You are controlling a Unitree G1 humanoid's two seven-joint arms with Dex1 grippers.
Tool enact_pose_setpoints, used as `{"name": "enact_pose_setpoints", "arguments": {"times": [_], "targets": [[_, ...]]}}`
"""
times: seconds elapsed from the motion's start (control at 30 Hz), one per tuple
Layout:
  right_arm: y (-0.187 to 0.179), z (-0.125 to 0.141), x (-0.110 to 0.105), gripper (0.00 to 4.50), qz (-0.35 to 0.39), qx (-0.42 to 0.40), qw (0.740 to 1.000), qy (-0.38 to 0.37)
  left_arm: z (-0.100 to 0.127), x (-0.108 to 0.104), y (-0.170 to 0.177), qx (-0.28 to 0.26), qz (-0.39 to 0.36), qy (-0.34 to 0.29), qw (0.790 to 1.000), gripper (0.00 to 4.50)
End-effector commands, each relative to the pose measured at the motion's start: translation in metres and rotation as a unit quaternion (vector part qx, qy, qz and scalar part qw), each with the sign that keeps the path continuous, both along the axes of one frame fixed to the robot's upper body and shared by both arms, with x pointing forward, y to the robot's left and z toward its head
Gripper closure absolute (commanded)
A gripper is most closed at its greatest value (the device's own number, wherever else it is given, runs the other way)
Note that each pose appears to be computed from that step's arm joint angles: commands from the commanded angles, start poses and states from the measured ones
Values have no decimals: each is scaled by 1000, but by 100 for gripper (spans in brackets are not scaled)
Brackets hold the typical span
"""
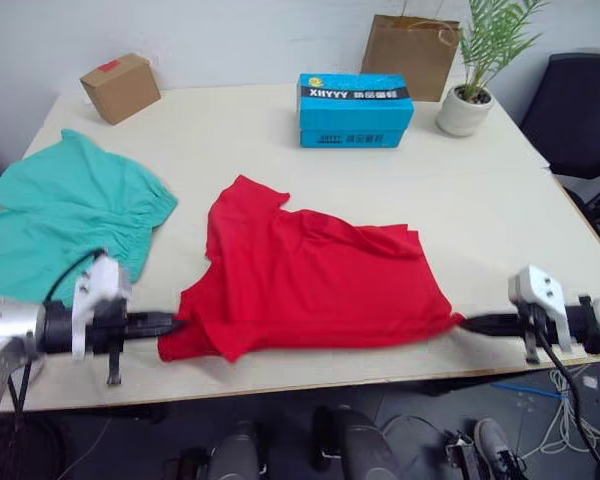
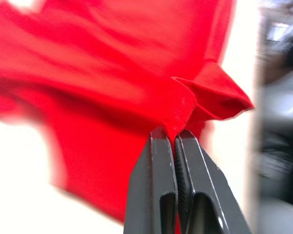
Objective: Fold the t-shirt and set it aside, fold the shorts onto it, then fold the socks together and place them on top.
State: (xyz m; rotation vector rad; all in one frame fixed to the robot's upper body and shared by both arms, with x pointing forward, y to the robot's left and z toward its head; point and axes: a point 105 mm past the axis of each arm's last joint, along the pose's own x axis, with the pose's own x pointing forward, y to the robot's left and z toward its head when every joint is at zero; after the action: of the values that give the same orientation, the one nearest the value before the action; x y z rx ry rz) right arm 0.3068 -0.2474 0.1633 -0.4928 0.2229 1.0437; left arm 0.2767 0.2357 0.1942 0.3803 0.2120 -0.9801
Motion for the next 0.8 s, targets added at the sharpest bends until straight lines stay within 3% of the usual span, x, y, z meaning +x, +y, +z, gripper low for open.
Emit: {"name": "enact_pose_setpoints", "arguments": {"times": [0.03,0.1,0.17,0.23,0.3,0.4,0.47,0.57,0.63,0.7,0.8], "targets": [[11,105,66,448,-68,24,963,-259,79,67,25,-7,119,-200,972,450],[16,160,86,448,-107,45,924,-364,128,93,35,-19,179,-298,937,450],[18,216,93,448,-154,81,880,-443,181,102,43,-25,231,-409,883,450],[22,280,82,448,-185,126,813,-537,245,93,47,-69,262,-508,818,450],[23,315,67,448,-194,148,770,-590,283,76,44,-88,255,-567,778,450],[20,335,54,448,-200,158,743,-619,316,51,37,-84,219,-624,745,450],[13,326,58,448,-203,147,752,-609,320,40,27,-44,176,-646,741,450],[4,299,68,448,-203,131,775,-584,302,38,19,18,115,-643,757,450],[-1,262,78,448,-187,124,810,-542,277,40,20,37,80,-617,782,450],[-2,220,85,448,-164,110,845,-497,241,42,19,55,37,-566,822,450],[0,157,81,448,-114,67,890,-436,185,35,11,73,-20,-478,875,450]]}}
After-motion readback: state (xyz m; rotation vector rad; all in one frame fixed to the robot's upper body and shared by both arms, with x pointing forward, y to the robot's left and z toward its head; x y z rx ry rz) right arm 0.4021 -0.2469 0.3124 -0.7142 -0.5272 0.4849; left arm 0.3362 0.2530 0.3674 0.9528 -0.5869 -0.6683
